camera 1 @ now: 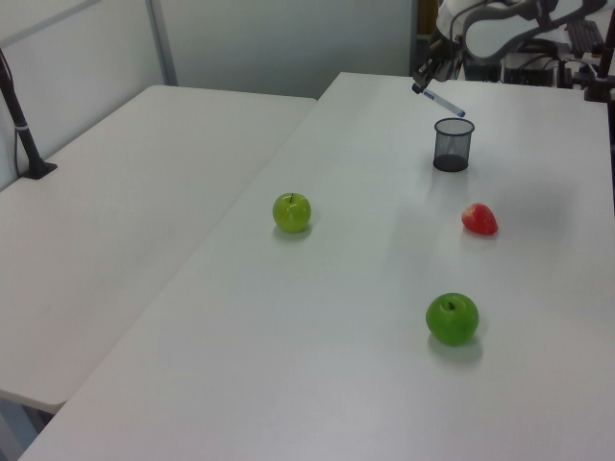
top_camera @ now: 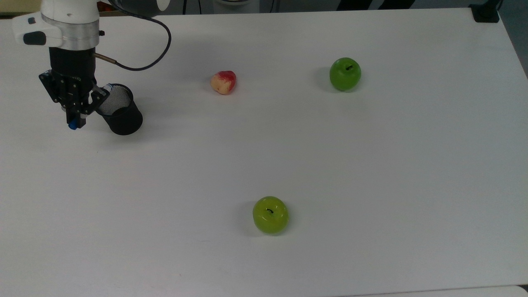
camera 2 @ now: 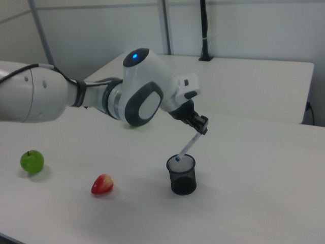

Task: Place marker
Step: 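Lower the marker into the pen cup and open the gripper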

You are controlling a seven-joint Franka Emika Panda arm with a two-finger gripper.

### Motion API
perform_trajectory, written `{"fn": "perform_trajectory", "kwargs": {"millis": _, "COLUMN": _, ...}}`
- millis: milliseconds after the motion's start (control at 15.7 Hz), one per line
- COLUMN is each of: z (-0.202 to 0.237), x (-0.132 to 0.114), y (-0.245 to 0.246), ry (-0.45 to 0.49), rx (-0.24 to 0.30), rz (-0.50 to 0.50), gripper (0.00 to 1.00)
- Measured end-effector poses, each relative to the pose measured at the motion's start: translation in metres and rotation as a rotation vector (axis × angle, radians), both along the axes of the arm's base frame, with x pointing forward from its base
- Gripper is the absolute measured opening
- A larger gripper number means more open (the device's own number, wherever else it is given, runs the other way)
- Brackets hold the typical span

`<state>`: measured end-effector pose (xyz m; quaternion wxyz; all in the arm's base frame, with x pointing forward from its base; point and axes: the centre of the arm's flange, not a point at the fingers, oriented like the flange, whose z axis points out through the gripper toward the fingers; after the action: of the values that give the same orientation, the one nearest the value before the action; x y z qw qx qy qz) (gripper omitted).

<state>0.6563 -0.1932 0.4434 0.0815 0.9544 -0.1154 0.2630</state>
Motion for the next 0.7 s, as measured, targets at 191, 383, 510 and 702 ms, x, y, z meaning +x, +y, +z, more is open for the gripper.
{"fn": "perform_trajectory", "kwargs": {"millis": 191, "z": -0.015, "x": -0.005, "y": 0.002, "ry": -0.024, "rx": -0.004, "rz": 0.006, "gripper": 0.19}}
{"fn": "perform_trajectory", "kwargs": {"millis": 383, "z": -0.021, "x": -0.008, "y": 0.003, "ry": -0.018, "rx": -0.001, "rz": 0.007, "gripper": 0.19}}
{"fn": "perform_trajectory", "kwargs": {"millis": 510, "z": -0.023, "x": -0.01, "y": 0.004, "ry": -0.013, "rx": 0.001, "rz": 0.008, "gripper": 0.19}}
{"fn": "perform_trajectory", "kwargs": {"millis": 702, "z": -0.027, "x": -0.011, "y": 0.006, "ry": -0.005, "rx": 0.005, "rz": 0.01, "gripper": 0.19}}
